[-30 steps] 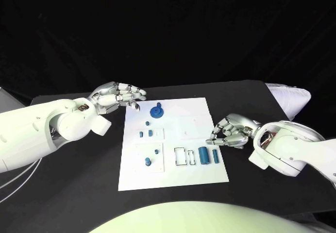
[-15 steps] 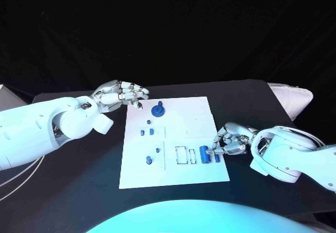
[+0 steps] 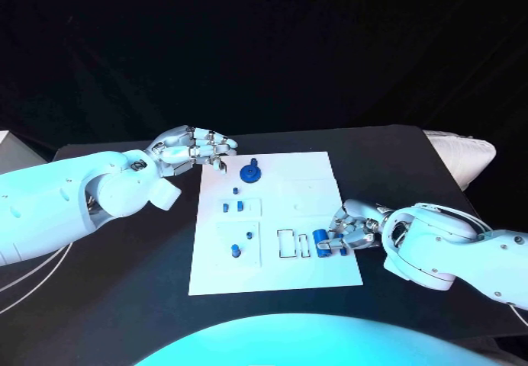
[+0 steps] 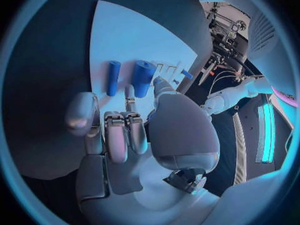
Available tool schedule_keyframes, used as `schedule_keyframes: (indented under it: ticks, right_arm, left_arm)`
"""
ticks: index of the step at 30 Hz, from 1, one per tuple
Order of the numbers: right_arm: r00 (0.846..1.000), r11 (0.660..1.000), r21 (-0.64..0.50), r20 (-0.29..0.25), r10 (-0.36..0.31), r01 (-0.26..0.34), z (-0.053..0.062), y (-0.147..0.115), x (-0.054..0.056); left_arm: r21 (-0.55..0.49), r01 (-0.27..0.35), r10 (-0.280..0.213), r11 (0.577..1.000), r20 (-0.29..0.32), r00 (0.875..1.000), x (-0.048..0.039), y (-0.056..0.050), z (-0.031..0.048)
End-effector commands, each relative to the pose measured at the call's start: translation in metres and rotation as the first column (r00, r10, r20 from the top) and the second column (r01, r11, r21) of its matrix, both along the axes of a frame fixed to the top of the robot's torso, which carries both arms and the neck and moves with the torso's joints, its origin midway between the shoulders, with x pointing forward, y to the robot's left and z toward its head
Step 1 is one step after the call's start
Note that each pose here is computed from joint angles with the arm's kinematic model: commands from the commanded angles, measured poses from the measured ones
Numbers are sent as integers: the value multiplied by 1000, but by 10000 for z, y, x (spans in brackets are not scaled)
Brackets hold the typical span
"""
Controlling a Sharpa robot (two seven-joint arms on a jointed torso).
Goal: Assemble the parts on the task board
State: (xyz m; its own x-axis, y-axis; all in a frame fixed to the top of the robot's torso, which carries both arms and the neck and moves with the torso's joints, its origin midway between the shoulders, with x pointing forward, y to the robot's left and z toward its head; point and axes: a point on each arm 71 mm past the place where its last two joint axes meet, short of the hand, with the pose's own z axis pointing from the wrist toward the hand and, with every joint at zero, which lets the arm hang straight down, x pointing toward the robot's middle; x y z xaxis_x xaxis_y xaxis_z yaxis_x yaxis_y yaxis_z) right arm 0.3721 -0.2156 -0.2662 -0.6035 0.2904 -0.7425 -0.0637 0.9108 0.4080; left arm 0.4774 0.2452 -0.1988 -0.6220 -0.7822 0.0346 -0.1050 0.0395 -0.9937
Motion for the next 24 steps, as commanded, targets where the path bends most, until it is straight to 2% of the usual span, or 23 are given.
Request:
schedule_keyframes:
  ticks: [1, 12, 24]
  right_arm:
    - [1000, 999, -40, 10, -1, 1, -30, 11, 8]
    - [1000, 995, -99, 30, -6, 9, -123, 77, 59]
    - [1000, 994, -113, 19, 2, 0, -194, 124, 47]
  left_arm:
    - [-2, 24, -24, 1000, 3, 1000, -17, -24, 5]
    - [0, 21, -21, 1000, 0, 1000, -24, -13, 5]
    - [-1, 17, -17, 1000, -2, 1000, -27, -3, 6]
